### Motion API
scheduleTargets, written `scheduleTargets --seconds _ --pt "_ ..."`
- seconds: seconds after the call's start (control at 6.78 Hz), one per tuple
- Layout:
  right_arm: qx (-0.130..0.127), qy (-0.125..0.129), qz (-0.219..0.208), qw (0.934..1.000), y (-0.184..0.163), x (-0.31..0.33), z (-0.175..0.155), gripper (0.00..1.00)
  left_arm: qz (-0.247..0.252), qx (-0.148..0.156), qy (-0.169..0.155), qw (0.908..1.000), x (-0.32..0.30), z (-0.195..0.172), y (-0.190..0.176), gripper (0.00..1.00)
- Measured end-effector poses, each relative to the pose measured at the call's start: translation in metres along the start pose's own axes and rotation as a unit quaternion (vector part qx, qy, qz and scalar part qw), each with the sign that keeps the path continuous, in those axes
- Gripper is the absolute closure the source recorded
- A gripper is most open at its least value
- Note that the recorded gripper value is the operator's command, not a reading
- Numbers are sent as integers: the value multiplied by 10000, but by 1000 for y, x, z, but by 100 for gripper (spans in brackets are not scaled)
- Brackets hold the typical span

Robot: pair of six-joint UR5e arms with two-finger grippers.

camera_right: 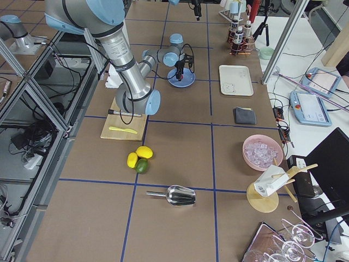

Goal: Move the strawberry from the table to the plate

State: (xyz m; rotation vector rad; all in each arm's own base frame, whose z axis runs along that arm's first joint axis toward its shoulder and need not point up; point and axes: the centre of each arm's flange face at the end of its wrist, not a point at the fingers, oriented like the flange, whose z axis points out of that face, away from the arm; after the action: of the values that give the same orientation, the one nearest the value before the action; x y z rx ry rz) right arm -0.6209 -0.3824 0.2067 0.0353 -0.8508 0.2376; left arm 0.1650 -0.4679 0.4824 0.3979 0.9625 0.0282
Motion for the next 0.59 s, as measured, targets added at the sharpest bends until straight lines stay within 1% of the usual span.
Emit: scheduleTargets --seconds 0.15,0.3,0.44,0.59 --pt "-3 26 24 10000 -5 9 -16 0 114 -50 -46 9999 -7 1 7 0" --pt "-38 55 70 10000 -12 35 -40 0 451 -127 -175 9987 -28 -2 19 0" --pt "-111 39 8 9999 -20 81 -67 0 831 -170 -374 9957 -62 -9 26 0" --pt "-153 57 -169 9997 -33 143 -94 0 1083 -266 -524 9924 -105 -16 29 0"
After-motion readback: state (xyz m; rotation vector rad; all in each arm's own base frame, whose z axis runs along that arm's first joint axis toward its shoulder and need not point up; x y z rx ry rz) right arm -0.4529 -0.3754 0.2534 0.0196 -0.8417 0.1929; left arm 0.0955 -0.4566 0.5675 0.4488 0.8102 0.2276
